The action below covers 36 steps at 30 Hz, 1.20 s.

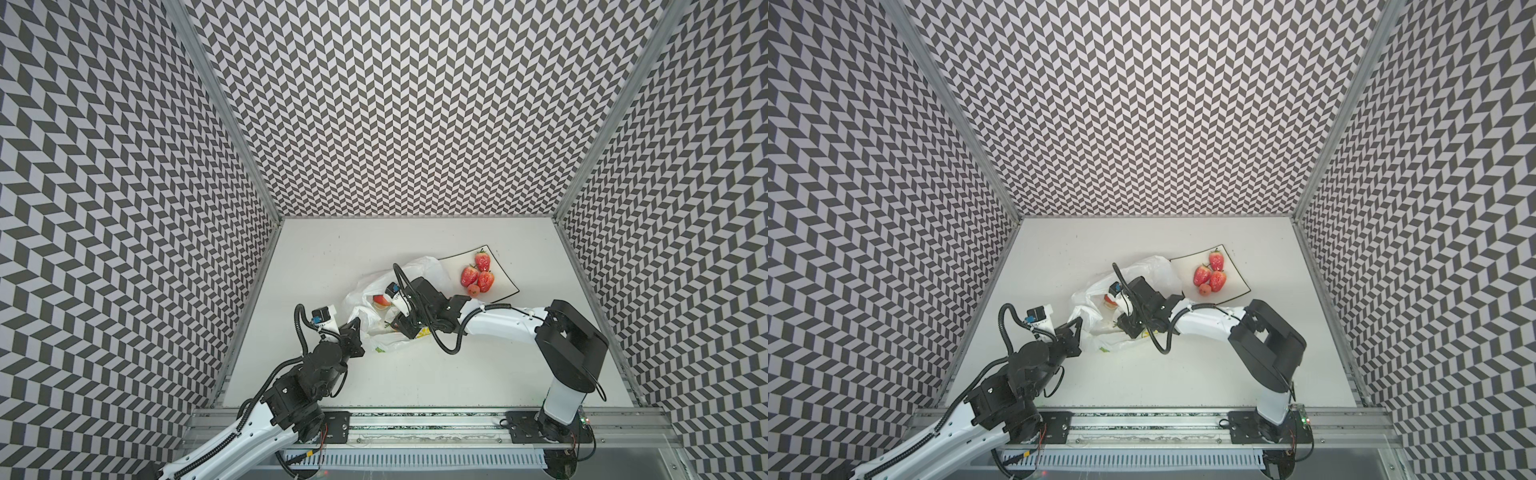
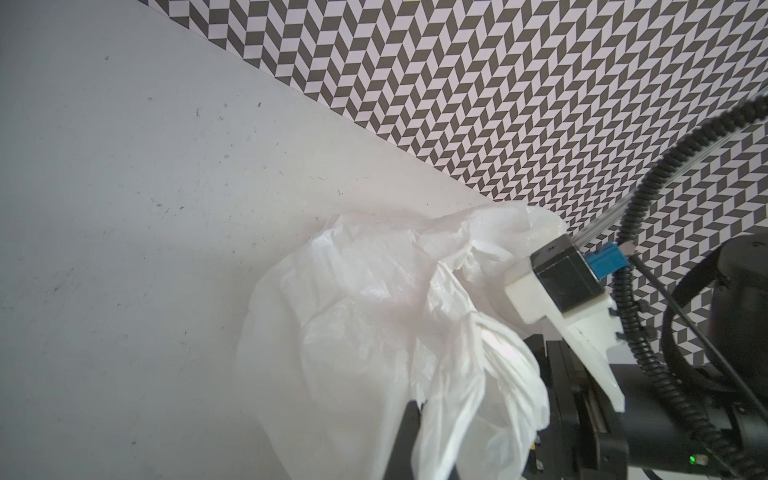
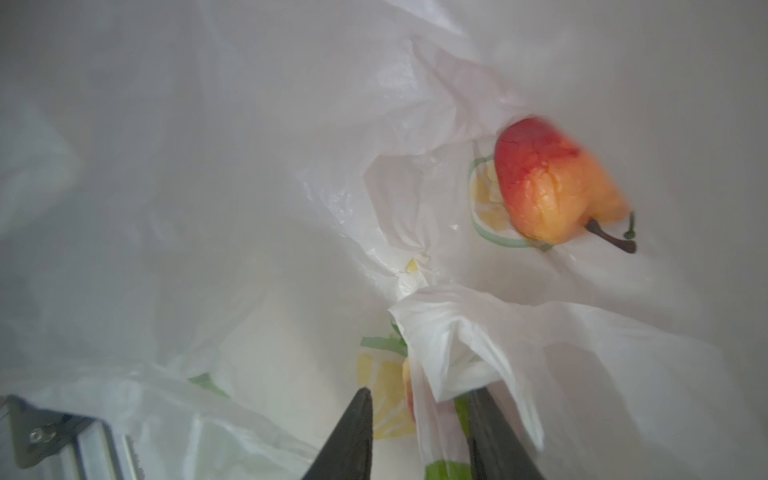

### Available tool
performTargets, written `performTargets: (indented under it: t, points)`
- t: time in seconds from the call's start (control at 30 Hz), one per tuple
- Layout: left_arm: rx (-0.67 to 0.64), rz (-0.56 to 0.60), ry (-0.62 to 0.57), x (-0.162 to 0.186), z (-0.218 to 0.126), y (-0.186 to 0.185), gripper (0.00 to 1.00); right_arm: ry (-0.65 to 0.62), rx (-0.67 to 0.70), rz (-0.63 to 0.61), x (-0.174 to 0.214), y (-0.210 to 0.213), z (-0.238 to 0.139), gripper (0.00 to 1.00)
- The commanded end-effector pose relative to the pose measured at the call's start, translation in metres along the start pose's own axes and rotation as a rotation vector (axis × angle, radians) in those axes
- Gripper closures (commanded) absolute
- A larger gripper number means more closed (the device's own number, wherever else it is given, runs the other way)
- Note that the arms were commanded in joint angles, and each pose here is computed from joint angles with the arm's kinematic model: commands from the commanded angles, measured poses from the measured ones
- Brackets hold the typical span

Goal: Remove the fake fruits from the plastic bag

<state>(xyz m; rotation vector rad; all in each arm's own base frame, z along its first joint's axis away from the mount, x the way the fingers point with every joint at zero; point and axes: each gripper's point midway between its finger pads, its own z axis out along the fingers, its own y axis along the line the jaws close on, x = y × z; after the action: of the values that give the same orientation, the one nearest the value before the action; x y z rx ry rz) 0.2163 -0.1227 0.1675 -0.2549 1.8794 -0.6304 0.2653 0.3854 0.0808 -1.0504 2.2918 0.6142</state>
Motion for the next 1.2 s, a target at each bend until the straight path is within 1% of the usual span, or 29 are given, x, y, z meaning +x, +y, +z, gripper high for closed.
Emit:
performTargets:
  t: [0.0,0.1,0.17,0.33,0.5,0.57,0.67,0.77,0.83,0.87,0.97,1.03,1.1,1.17]
  points:
    - [-0.010,-0.005,-0.004,-0.002,-0.002,0.002,1.00,-0.037,0.164,0.000,-0.009,-0.026,-0.005,0.59]
    - [-0.013,-0.007,-0.003,-0.002,-0.002,0.002,1.00,-0.055,0.257,0.003,-0.010,-0.042,-0.016,0.58]
    - [-0.013,-0.008,-0.003,-0.002,-0.003,0.003,1.00,-0.060,0.288,0.002,-0.009,-0.048,-0.022,0.59]
    - [-0.018,-0.014,-0.005,-0.002,-0.004,0.005,1.00,-0.063,0.299,0.028,-0.003,-0.057,-0.030,0.71]
    - [-0.029,-0.018,-0.005,-0.001,-0.005,0.009,1.00,-0.126,0.301,0.118,-0.006,-0.068,-0.050,0.79]
    - [-0.027,-0.022,-0.008,-0.001,-0.006,0.009,1.00,-0.112,0.338,0.137,0.002,-0.077,-0.050,0.81]
    - [-0.023,-0.024,-0.009,0.000,-0.006,0.010,1.00,-0.077,0.370,0.197,0.020,-0.094,-0.042,0.87]
    - [-0.011,-0.013,-0.002,0.001,-0.005,0.007,1.00,-0.033,0.365,0.203,0.030,-0.097,-0.034,0.87]
    - [0.000,-0.001,0.003,0.002,-0.004,0.004,1.00,-0.030,0.332,0.202,0.029,-0.091,-0.034,0.84]
    - [0.005,0.007,0.007,0.002,-0.004,0.003,1.00,-0.035,0.307,0.200,0.027,-0.086,-0.036,0.80]
    - [0.027,0.032,0.019,0.004,-0.001,-0.003,1.00,-0.080,0.210,0.183,0.010,-0.066,-0.051,0.60]
    - [0.037,0.053,0.032,0.007,0.001,-0.006,1.00,-0.147,0.149,0.170,-0.009,-0.052,-0.071,0.50]
    - [0.042,0.070,0.040,0.008,0.003,-0.009,1.00,-0.217,0.084,0.131,-0.028,-0.037,-0.093,0.44]
    - [0.052,0.087,0.052,0.010,0.005,-0.012,1.00,-0.277,0.028,0.085,-0.043,-0.022,-0.113,0.42]
